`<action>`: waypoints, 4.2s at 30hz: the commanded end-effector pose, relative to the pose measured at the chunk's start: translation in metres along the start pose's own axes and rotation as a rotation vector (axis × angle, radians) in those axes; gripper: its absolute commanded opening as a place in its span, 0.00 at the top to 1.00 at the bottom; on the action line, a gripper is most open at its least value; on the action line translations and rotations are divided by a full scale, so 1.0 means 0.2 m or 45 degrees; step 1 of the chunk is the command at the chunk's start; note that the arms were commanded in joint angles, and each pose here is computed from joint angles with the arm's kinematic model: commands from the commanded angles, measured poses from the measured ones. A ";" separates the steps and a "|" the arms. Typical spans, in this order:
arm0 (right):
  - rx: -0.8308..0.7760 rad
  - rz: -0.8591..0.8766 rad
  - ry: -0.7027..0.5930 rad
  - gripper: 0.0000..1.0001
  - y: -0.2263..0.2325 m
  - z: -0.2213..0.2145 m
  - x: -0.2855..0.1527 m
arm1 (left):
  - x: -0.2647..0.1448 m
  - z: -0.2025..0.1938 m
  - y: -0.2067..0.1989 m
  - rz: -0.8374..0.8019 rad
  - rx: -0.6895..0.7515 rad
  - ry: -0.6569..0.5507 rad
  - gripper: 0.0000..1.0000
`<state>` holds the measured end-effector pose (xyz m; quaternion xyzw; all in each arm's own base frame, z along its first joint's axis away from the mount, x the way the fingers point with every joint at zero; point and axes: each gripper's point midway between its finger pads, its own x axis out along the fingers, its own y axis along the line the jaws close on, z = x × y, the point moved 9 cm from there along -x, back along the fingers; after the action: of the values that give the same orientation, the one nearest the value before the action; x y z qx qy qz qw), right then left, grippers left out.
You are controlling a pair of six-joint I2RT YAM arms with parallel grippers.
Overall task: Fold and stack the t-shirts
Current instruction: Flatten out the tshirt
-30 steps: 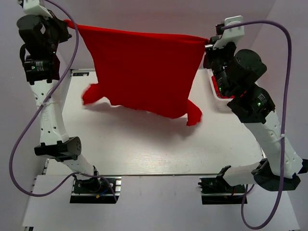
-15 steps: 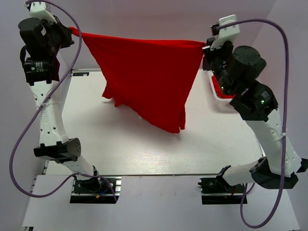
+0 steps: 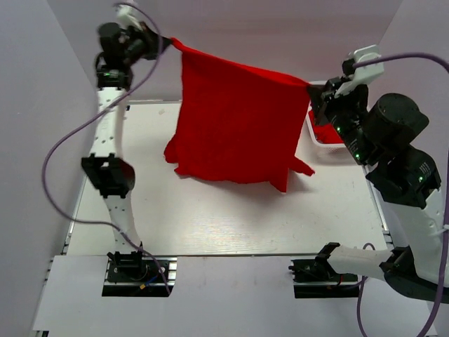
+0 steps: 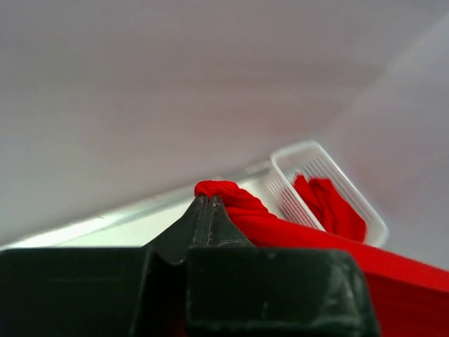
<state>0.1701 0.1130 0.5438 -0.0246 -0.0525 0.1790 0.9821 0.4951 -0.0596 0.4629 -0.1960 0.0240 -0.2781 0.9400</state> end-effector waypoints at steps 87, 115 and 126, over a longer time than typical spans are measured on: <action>-0.147 0.516 1.138 0.34 0.50 -2.43 1.12 | -1.62 -1.20 0.23 1.549 -0.254 0.720 1.00; 0.332 -0.209 1.250 0.79 -0.03 -2.12 0.23 | -1.15 -1.16 0.70 1.356 -0.291 0.800 1.00; 0.190 0.131 0.905 0.24 0.05 -1.69 0.91 | -1.14 -1.27 0.71 1.251 -0.262 0.935 1.00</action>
<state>0.3471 0.1526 0.2046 -0.0004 0.3490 0.1534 0.9245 0.3380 0.0819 0.1521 -0.1556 0.4710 0.1592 0.8536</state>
